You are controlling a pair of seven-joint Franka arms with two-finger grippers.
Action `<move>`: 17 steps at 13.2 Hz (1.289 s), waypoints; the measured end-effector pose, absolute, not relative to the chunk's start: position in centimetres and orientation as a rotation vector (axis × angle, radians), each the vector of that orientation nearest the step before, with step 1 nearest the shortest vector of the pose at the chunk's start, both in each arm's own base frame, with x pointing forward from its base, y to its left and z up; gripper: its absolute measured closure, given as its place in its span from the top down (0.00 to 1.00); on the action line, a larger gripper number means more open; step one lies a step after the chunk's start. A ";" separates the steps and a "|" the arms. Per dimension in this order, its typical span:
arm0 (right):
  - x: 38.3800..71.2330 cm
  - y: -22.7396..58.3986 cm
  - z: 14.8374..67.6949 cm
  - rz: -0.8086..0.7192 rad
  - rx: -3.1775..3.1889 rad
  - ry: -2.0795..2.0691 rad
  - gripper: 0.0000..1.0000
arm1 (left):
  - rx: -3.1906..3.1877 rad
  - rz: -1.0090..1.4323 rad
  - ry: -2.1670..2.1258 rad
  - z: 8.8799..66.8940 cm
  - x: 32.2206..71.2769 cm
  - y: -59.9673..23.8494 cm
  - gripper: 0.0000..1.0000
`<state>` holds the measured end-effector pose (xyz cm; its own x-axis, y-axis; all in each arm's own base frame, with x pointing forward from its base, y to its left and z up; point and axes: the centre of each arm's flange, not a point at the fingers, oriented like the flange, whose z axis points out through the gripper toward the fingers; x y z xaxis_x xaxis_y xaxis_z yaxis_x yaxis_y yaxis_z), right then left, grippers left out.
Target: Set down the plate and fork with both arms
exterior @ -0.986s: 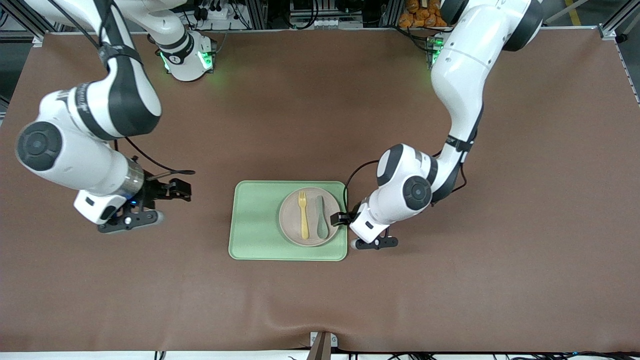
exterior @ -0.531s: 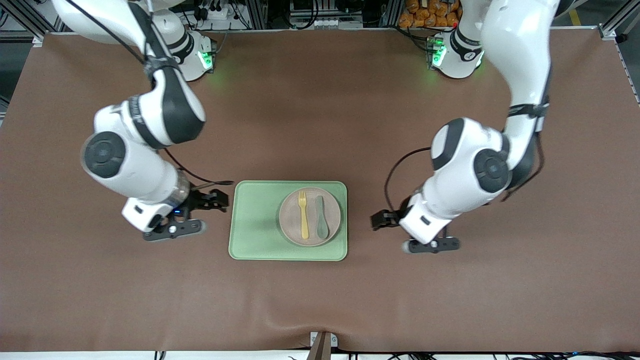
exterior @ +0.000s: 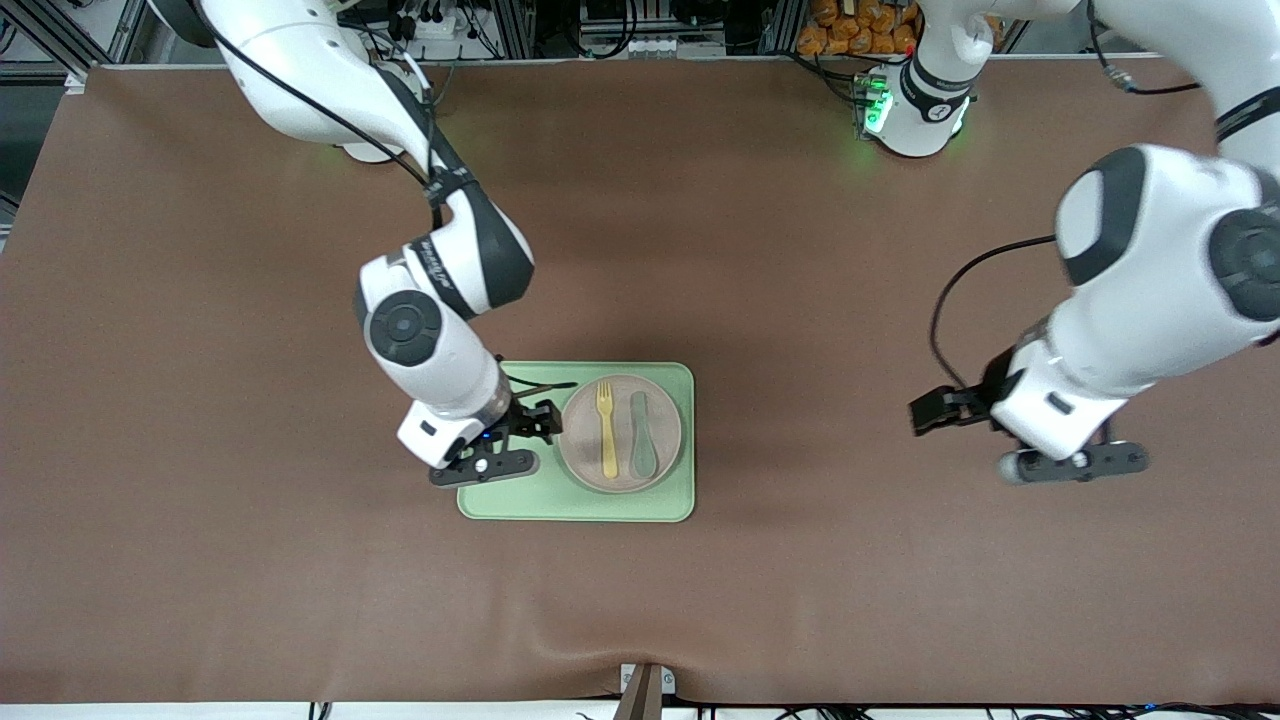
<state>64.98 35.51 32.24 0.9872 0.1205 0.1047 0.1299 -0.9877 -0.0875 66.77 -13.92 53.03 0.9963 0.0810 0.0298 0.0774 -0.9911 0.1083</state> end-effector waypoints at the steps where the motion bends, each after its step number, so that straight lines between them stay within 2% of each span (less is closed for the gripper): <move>1: 64.8 36.3 31.4 -0.144 -3.040 -0.189 0.87 | 3.037 0.027 0.114 54.1 66.2 -12.3 1.00; 2: 64.7 36.7 30.7 -0.137 -3.043 -0.184 0.78 | 3.041 0.011 0.100 55.1 65.6 -11.3 1.00; 4: 64.5 37.7 29.6 -0.123 -3.047 -0.152 0.74 | 3.045 0.012 0.071 57.0 64.1 -9.5 1.00; 5: 64.2 38.3 28.8 -0.111 -3.050 -0.138 0.67 | 3.047 0.012 0.074 57.7 63.1 -8.9 1.00; 10: 62.6 41.6 24.4 -0.095 -3.054 -0.102 0.65 | 3.057 -0.002 0.096 58.6 57.8 -7.6 1.00; 14: 61.3 43.3 22.0 -0.068 -3.064 -0.116 0.61 | 3.129 0.017 0.059 58.7 57.5 -7.6 1.00; 15: 61.0 43.7 21.6 -0.062 -3.066 -0.124 0.56 | 3.141 0.010 0.062 58.7 57.5 -7.6 1.00; 17: 60.4 44.4 21.2 -0.053 -3.069 -0.139 0.56 | 3.158 0.009 0.072 58.7 57.4 -7.5 1.00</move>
<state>60.37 44.39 21.15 0.9953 0.0891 0.0376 0.0915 -0.9935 -0.0672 57.43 -7.47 58.72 0.9990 0.0454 0.0061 0.0455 -0.9988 -0.0167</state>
